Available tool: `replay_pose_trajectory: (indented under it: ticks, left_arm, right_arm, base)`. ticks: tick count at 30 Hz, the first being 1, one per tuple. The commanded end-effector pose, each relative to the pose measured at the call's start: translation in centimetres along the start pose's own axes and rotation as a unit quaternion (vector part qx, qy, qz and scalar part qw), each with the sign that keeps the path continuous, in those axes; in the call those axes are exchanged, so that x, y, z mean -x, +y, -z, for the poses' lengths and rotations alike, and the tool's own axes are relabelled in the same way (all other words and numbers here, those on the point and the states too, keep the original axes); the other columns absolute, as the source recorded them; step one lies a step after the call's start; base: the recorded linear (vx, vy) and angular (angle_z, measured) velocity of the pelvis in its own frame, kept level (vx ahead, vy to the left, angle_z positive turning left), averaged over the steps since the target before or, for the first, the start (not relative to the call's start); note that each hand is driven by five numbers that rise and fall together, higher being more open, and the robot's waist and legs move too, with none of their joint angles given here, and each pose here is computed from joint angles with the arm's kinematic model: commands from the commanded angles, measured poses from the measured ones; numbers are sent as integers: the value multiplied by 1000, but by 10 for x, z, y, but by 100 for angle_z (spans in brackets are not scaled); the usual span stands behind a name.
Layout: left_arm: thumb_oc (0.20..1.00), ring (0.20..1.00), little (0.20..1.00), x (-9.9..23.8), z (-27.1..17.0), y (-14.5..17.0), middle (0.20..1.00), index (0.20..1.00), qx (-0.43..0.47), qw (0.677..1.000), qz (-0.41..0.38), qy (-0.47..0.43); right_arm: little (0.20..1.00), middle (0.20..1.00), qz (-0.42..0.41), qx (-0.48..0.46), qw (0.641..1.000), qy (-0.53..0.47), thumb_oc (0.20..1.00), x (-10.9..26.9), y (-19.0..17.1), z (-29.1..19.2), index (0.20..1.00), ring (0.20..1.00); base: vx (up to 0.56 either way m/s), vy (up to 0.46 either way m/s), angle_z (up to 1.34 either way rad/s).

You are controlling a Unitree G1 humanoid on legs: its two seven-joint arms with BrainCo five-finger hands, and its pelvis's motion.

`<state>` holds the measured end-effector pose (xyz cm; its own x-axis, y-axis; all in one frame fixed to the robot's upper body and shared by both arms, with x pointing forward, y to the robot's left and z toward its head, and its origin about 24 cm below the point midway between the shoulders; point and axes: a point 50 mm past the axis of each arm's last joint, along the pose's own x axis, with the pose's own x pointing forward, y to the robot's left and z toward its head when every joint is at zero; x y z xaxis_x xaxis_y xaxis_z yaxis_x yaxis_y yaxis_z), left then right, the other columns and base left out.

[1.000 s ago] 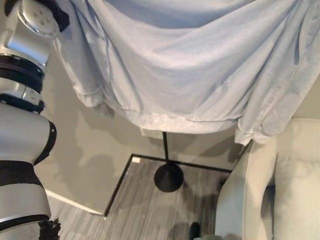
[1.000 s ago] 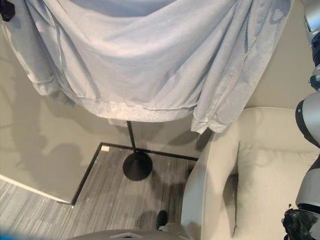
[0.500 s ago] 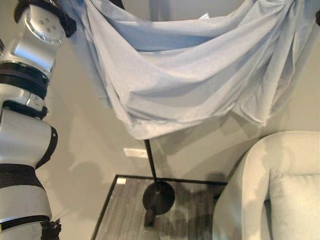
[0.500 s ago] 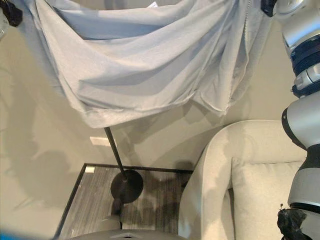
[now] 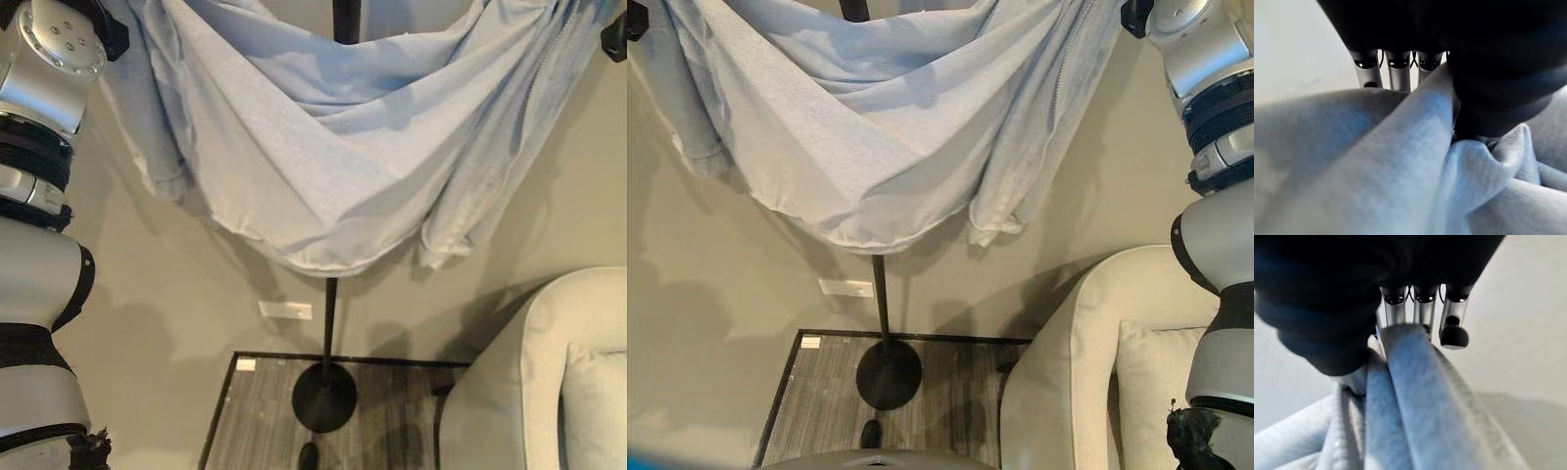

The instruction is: Hang the clothes on the sofa on the clothes rack.

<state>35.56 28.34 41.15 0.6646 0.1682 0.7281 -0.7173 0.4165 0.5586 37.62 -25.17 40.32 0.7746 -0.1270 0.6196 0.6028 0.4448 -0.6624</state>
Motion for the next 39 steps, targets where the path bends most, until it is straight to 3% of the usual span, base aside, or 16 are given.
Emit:
replay_pose_trajectory:
  ticks: [1,13,19,26,27,39]
  left_arm:
    - [200,200,200,-6,5,25,200,200,-5,999,-52,13]
    - [200,200,200,-3,10,13,200,200,-6,999,-34,27]
    - [200,200,200,7,23,-11,200,200,-25,998,2,48]
    - [200,200,200,47,61,-57,200,200,-22,994,61,88]
    - [200,200,200,64,71,-74,200,200,-7,991,84,104]
    - [200,200,200,145,109,-137,200,200,25,966,188,177]
  right_arm:
    - [200,200,59,10,998,4,200,-7,-39,-1,200,200]
    - [200,200,34,68,997,25,200,-5,-28,10,200,200]
    - [200,200,-19,115,992,39,200,2,0,24,200,200]
    - [200,200,-100,120,987,33,200,26,55,43,200,200]
    - [200,200,-122,119,984,43,200,36,70,54,200,200]
    - [200,200,-197,111,970,91,200,82,120,93,200,200]
  base:
    - [8,0,-7]
    - [1,0,-1]
    - [-43,3,-1]
    - [-70,-3,-2]
    - [-35,-3,2]
    - [-21,-6,3]
